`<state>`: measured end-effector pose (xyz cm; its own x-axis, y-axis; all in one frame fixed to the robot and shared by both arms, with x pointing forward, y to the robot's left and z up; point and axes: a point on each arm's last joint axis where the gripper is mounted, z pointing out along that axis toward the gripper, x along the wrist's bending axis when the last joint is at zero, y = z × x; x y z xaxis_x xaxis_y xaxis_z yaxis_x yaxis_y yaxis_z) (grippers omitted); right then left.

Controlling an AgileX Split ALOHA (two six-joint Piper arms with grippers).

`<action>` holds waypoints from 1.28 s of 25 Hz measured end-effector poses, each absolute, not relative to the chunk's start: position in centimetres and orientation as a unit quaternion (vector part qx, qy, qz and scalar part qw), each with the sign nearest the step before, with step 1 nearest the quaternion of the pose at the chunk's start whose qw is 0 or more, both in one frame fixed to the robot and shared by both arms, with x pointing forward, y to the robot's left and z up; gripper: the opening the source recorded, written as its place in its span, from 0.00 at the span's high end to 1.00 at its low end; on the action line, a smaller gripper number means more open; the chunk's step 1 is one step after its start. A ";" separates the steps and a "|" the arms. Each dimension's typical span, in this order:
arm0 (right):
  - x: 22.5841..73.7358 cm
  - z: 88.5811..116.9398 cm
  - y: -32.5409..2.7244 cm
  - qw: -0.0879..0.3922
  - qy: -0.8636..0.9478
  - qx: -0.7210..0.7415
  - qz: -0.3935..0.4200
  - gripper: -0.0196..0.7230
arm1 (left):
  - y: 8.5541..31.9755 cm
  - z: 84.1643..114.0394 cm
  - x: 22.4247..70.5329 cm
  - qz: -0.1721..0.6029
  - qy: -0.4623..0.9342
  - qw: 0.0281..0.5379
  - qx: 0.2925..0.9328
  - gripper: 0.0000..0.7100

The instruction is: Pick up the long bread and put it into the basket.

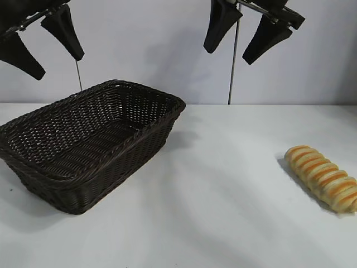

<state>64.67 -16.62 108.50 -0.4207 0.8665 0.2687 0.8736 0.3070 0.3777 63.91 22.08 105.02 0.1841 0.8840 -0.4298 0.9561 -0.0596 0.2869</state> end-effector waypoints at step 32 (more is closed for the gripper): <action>64.7 108.5 -16.6 0.007 -0.808 -0.538 -0.239 0.19 | 22.1 105.1 64.1 -0.062 0.636 0.265 0.722 0.21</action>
